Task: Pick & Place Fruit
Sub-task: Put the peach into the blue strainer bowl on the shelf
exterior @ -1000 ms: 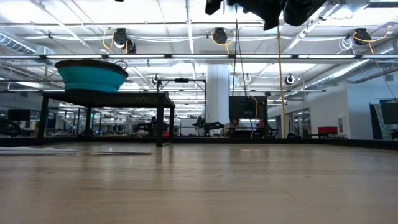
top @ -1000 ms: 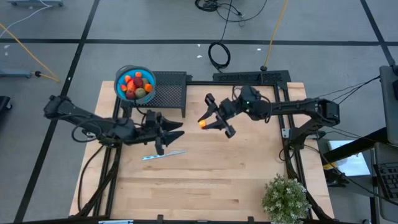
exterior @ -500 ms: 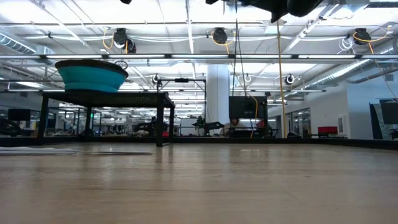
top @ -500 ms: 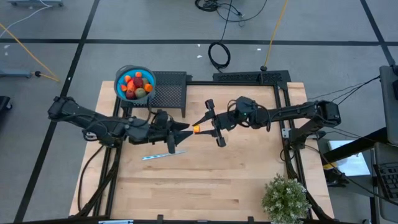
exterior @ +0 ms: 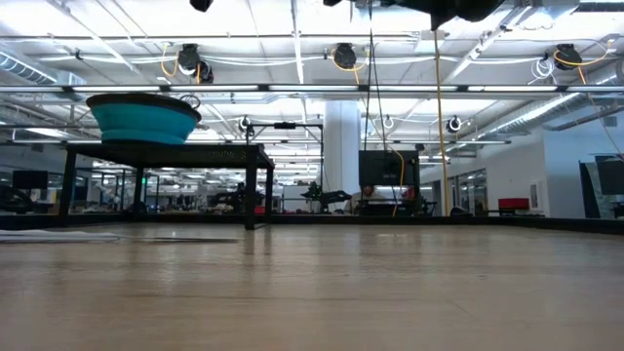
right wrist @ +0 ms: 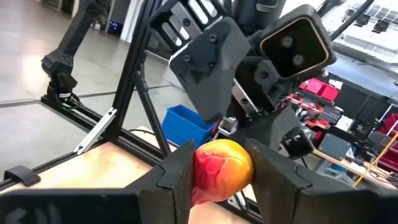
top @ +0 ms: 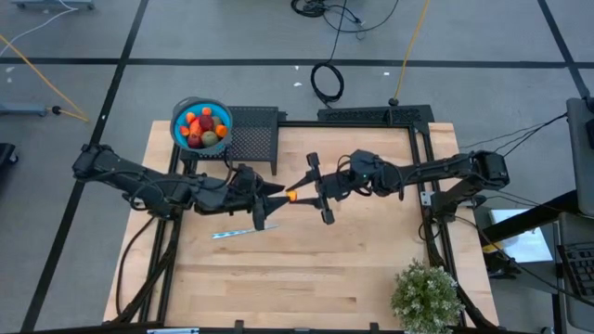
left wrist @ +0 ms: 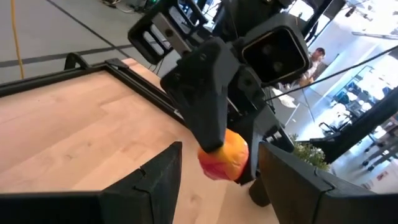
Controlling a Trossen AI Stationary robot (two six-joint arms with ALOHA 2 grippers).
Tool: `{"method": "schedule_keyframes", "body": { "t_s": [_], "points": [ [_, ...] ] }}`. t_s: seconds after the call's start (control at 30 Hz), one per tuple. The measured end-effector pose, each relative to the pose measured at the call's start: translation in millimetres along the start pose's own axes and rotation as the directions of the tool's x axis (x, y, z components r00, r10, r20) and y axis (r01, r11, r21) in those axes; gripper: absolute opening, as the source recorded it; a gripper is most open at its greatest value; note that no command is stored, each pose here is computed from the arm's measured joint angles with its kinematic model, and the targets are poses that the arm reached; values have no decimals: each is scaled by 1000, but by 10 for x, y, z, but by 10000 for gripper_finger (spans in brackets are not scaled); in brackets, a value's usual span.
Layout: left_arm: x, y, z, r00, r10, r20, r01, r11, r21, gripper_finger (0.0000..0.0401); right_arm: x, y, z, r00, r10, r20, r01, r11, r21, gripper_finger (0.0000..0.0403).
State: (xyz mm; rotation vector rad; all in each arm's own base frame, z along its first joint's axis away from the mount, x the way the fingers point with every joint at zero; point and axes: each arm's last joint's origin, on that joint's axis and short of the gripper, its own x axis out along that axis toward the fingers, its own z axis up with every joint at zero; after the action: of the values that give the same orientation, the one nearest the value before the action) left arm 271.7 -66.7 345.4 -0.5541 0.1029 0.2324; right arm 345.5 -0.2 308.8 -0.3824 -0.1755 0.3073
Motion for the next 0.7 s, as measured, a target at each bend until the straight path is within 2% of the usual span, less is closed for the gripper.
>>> {"method": "schedule_keyframes", "body": {
  "t_s": [0.43, 0.7],
  "points": [
    [32, 63, 6, 1000, 11, -13, -11, 1000, -25, 211, 0, -7, 17, 1000, -3, 18, 3, 1000, 3, 128],
    [201, 145, 2, 999, -29, -37, 28, 999, -27, 212, -1, -1, -3, 1000, 5, 0, -5, 1000, 11, 128]
  ]
}}
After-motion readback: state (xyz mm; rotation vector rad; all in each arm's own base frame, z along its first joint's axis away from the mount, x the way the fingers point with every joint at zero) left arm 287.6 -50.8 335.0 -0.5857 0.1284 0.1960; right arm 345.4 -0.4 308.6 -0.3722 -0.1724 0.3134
